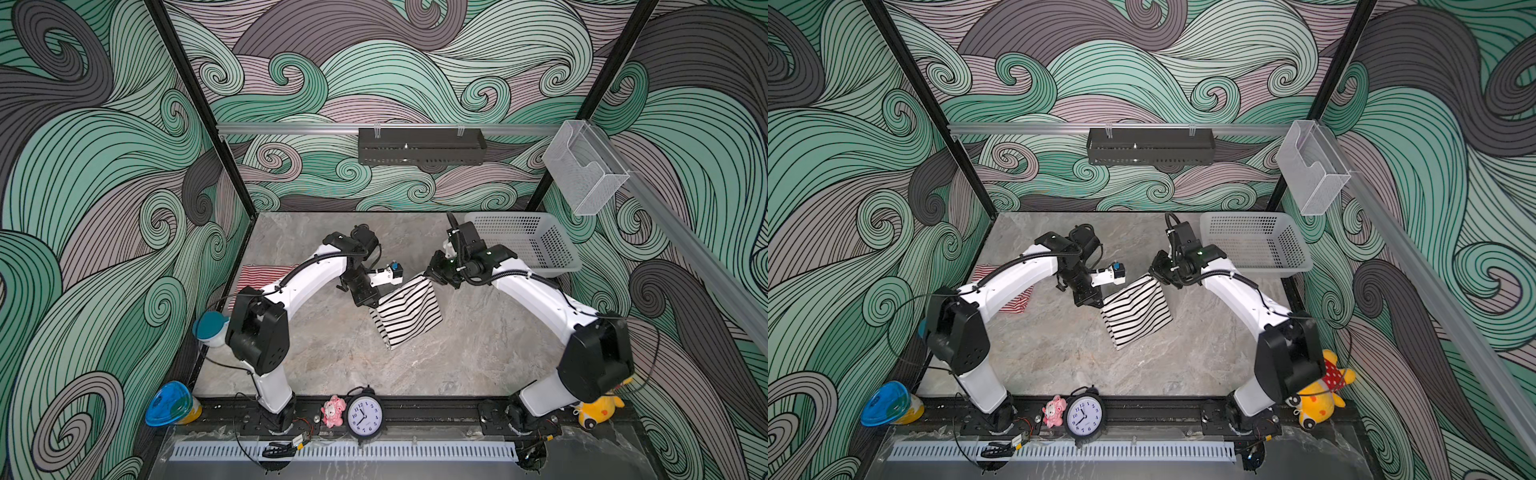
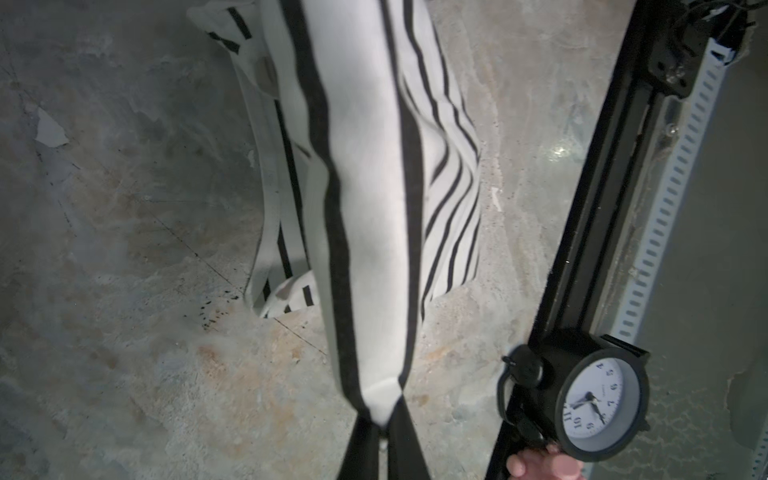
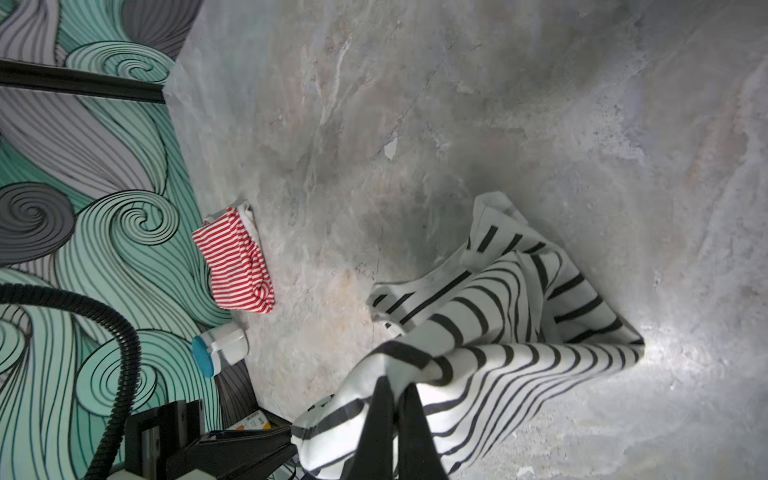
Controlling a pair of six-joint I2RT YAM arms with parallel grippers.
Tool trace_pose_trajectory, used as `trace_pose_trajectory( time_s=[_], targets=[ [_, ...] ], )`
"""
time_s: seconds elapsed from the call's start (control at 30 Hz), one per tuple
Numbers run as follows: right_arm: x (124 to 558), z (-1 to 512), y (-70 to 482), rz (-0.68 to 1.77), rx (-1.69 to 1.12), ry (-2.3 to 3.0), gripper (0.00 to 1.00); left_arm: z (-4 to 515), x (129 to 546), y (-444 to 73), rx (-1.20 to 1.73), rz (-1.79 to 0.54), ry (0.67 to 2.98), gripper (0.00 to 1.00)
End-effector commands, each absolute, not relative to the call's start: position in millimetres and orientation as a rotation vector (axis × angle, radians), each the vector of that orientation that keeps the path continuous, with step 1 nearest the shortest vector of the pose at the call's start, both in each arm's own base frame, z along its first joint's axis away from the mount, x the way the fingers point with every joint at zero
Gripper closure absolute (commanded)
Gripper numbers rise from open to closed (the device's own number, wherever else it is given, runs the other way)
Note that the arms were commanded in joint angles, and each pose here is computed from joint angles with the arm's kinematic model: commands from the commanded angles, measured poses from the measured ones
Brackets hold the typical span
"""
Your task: Fold and stack the tank tops
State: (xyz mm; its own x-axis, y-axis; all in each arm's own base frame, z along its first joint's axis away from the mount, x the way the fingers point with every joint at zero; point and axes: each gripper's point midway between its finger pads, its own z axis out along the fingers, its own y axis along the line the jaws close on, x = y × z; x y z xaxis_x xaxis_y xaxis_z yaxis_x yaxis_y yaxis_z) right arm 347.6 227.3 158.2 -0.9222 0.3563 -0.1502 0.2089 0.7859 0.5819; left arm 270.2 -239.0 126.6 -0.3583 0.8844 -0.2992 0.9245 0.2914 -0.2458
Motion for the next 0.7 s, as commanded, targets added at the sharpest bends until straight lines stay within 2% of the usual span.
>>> trace_pose_trajectory(
  time_s=[0.0,0.23,0.5,0.67],
  targets=[
    [359,146,233,0.839,0.374,2.770,1.00,112,276,-241,1.757,-0.652,2.461,1.00],
    [376,109,238,0.788,0.361,2.849,1.00,82,289,-230,1.730,-0.683,2.564,1.00],
    [380,82,238,0.735,0.345,2.910,0.98,88,289,-221,1.682,-0.752,2.579,1.00],
    [382,73,238,0.714,0.333,2.927,0.97,77,300,-220,1.666,-0.713,2.628,1.00]
  ],
)
